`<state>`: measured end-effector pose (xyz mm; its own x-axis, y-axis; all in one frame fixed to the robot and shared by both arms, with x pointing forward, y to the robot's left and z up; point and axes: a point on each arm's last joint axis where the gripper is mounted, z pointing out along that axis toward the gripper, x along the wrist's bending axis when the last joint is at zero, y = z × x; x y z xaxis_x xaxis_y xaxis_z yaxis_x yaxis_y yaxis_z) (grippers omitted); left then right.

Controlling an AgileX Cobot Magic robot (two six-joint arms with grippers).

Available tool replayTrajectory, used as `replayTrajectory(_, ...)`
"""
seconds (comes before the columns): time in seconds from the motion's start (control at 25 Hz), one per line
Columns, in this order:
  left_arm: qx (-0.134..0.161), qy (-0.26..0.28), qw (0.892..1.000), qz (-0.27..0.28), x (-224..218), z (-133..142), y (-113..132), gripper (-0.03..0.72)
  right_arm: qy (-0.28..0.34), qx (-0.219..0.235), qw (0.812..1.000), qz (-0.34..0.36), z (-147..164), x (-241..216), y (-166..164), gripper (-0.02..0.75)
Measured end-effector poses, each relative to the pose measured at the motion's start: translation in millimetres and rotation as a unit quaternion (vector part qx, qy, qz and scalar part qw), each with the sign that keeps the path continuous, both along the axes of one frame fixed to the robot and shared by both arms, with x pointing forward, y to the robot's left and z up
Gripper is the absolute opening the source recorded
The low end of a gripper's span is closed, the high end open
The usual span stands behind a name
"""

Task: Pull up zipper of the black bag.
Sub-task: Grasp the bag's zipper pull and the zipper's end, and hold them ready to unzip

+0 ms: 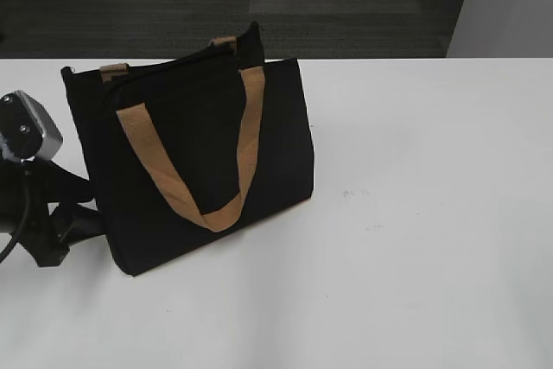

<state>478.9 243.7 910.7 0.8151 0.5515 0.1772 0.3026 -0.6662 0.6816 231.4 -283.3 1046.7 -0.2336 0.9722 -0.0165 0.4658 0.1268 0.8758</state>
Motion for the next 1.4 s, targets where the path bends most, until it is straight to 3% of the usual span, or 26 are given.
replayTrajectory(0.44,0.009,-0.032,0.999,0.008,22,12,1,0.454,0.0,0.0,1.0,0.0,0,0,0,0.452)
replayTrajectory(0.72,0.01,-0.018,1.0,0.008,32,2,1,0.44,0.0,0.0,1.0,0.0,0,0,0,0.452)
replayTrajectory(0.92,0.011,-0.017,1.0,0.008,32,1,1,0.313,0.0,0.0,1.0,0.0,0,0,0,0.452)
replayTrajectory(1.12,0.015,-0.016,1.0,0.012,33,1,1,0.071,0.0,0.0,1.0,0.0,0,0,0,0.452)
replayTrajectory(1.4,0.034,-0.023,0.996,0.082,33,16,11,0.069,-0.001,0.001,1.0,0.0,0,0,0,0.452)
